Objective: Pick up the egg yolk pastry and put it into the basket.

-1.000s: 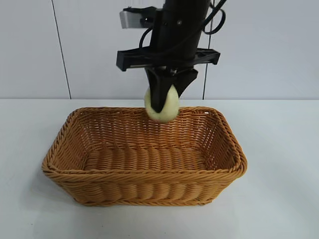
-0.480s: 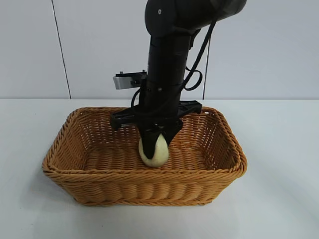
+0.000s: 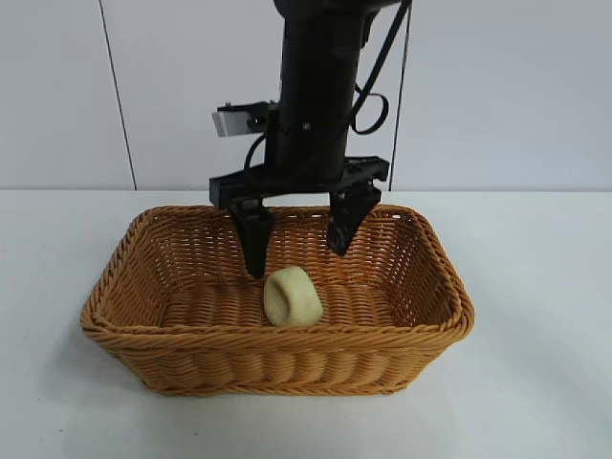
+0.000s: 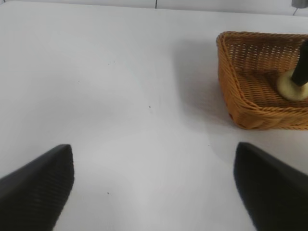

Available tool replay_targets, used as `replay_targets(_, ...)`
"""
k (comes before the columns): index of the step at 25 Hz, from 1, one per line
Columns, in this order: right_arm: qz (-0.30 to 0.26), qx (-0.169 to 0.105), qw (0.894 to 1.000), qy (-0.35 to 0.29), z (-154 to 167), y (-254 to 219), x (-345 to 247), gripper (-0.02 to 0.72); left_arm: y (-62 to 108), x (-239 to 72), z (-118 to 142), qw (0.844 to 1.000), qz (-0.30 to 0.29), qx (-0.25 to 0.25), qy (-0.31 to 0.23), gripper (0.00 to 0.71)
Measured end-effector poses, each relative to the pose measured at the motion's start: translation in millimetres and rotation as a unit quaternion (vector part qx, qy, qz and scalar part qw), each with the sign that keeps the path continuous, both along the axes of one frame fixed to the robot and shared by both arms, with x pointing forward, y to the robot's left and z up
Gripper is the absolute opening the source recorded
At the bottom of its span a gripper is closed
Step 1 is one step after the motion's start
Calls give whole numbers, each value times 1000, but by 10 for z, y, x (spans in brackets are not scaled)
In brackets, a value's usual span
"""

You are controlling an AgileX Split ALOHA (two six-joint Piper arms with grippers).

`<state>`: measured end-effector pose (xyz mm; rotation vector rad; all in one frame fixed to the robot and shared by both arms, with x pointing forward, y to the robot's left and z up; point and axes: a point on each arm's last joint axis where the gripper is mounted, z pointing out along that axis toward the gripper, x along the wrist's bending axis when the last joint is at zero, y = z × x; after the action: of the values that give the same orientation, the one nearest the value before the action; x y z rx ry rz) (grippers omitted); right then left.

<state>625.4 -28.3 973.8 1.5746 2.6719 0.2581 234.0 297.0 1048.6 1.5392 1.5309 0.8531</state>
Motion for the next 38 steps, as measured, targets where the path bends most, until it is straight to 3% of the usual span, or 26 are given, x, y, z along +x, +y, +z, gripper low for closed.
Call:
replay_targets(3,-8,17,999,-47,272,35,96,620,0,0,0,1000,0,0,0,694)
replay_targets(8,-21,13,995,-95,504,-16,185,621,0,0,0,1000,0,0,0,694)
replay_targets(18,-130,-4,986,-101,512,-942,666,622,0,0,0,1000,0,0,0,694)
replay_targets(27,-255,-20,961,-101,512,-2158,970,622,0,0,0,1000,0,0,0,694)
replay_targets(33,-293,-26,950,-100,513,-2551,999,622,0,0,0,1000,0,0,0,694)
replay_targets(38,-291,-20,952,-96,501,-2574,997,622,0,0,0,1000,0,0,0,694)
